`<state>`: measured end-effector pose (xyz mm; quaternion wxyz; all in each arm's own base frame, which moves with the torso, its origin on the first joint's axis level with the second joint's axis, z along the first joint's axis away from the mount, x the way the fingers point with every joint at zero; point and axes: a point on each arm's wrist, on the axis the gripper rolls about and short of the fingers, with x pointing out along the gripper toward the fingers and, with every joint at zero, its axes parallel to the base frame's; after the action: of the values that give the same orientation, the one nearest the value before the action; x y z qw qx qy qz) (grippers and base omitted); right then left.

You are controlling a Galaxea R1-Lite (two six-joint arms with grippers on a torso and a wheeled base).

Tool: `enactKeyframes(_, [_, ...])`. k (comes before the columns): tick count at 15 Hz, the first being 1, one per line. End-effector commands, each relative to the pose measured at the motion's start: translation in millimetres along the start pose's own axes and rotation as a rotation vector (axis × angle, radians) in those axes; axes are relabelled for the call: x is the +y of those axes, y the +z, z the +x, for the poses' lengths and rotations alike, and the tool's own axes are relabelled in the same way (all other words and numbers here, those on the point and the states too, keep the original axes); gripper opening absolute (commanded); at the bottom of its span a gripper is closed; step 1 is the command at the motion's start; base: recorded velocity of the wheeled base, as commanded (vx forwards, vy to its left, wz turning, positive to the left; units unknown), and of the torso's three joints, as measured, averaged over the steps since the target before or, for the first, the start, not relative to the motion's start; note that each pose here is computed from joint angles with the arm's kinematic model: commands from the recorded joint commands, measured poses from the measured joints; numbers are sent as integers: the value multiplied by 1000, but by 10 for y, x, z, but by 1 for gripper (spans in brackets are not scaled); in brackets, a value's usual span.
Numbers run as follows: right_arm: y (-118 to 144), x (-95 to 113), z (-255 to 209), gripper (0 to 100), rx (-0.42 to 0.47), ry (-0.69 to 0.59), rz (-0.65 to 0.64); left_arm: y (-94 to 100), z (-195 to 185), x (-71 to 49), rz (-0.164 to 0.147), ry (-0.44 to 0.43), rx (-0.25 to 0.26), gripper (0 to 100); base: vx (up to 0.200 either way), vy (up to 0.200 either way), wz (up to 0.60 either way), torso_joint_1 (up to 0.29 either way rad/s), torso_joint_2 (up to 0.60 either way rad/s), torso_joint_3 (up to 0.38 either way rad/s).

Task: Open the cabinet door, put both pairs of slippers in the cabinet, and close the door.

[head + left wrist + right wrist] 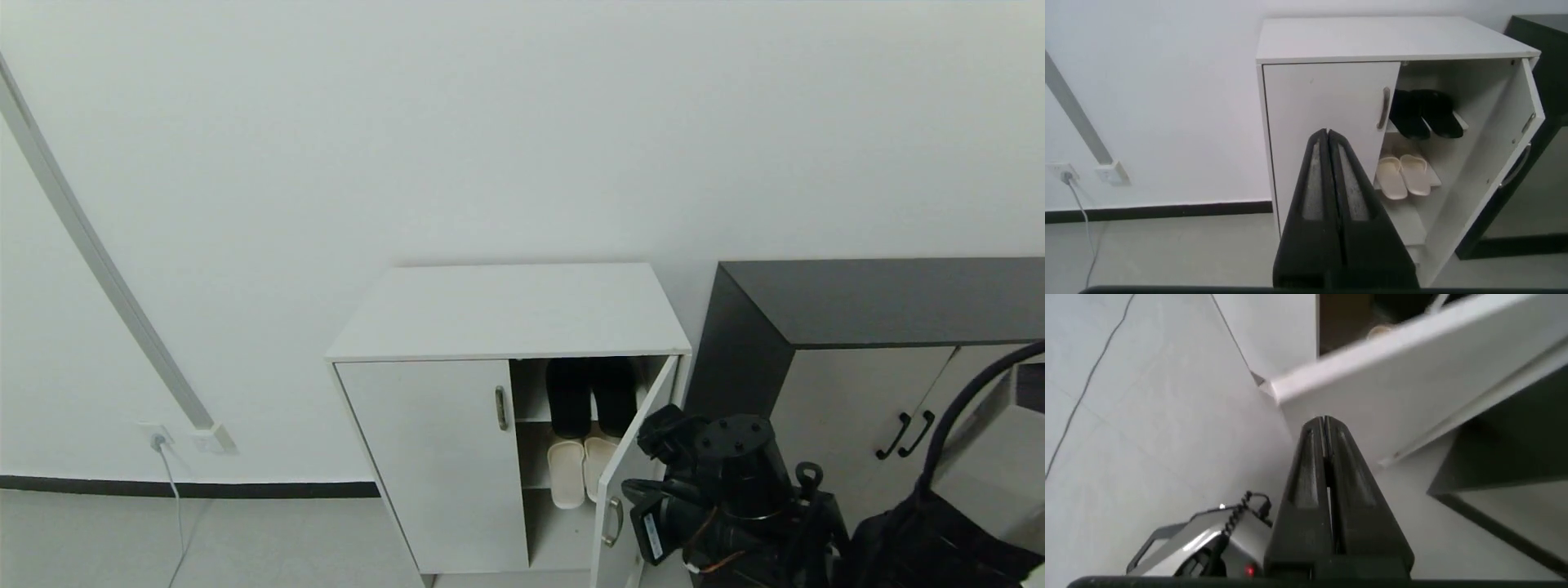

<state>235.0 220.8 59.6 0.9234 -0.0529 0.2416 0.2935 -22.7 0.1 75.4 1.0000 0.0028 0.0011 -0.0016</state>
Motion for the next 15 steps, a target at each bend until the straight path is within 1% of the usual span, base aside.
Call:
enactKeyframes(1, [-47, -27, 276, 0, 18, -17, 6, 1, 1, 0, -1, 0, -1, 0, 0, 0, 0, 0, 0, 0])
enactKeyframes(7, [14, -153, 800, 0, -25, -53, 34, 0, 1, 0, -2, 0, 1, 0, 0, 0, 0, 0, 0, 0])
enactKeyframes(11, [81, -132, 1059, 0, -71, -52, 38, 1, 1, 0, -2, 0, -1, 0, 0, 0, 0, 0, 0, 0])
enactKeyframes(13, [170, -142, 1206, 0, -114, -54, 45, 1, 1, 0, -2, 0, -1, 0, 0, 0, 0, 0, 0, 0])
enactKeyframes(15, [178, -170, 1311, 0, -130, -60, 50, 1, 1, 0, -2, 0, -1, 0, 0, 0, 0, 0, 0, 0])
